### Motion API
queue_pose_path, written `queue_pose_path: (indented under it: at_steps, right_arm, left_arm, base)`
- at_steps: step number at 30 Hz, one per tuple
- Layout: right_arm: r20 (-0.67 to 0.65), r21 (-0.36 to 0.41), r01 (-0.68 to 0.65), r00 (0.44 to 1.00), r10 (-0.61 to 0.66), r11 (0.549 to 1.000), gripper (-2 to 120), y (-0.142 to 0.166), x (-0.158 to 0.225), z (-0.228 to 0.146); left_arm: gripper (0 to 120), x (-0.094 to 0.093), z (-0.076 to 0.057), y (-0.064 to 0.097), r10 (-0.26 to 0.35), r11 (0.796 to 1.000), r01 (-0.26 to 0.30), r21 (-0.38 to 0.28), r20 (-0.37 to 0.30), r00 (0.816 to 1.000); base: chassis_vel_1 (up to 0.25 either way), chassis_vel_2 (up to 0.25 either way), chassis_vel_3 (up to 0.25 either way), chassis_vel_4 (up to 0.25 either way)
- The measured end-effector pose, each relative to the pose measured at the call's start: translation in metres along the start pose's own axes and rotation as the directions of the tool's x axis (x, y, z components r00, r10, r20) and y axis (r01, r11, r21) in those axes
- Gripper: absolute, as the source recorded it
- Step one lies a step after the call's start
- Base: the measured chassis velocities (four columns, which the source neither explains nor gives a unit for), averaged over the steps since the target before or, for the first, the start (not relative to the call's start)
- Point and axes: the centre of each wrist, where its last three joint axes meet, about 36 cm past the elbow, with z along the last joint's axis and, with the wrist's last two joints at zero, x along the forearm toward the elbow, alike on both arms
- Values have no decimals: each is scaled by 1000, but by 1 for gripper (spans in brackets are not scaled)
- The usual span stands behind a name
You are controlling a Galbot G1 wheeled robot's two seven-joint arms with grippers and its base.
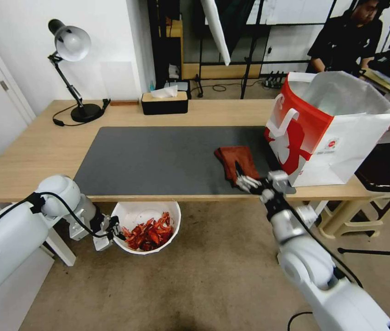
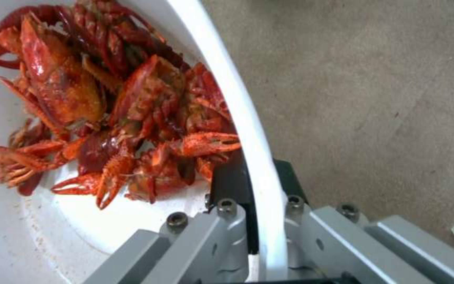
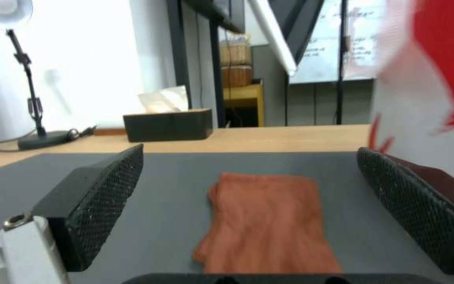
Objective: Sweep shrimp from table into container with towel, then put container into takeout bag.
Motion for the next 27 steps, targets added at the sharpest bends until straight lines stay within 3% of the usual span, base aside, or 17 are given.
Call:
queue_pose_path:
  at_steps: [6,11,22,27]
  right_arm:
    - [64,-10,10,998,-9,1000,100,-13,46,31]
    - [18,-26,-25,1000,25,999,100,-9,94,66]
    - [-35,-47,-44,998,42,998,100,6,116,88]
    - [-64,-47,-46,997,42,998,100,16,122,97]
  left_arm:
    - [0,-2,-2,1,-4,1000,4,-10,6,1000]
    - [0,-4,-8,1,-6,1000,6,-21,15,1000]
    - [0,-7,-23,-6,6,999,-5,-37,34,999]
    - [0,-6,-33,-17,10,999,-9,-43,41,999]
  base:
    - [0,0,0,0]
    - [0,0,0,0]
    - [0,0,0,0]
    - [0,0,0,0]
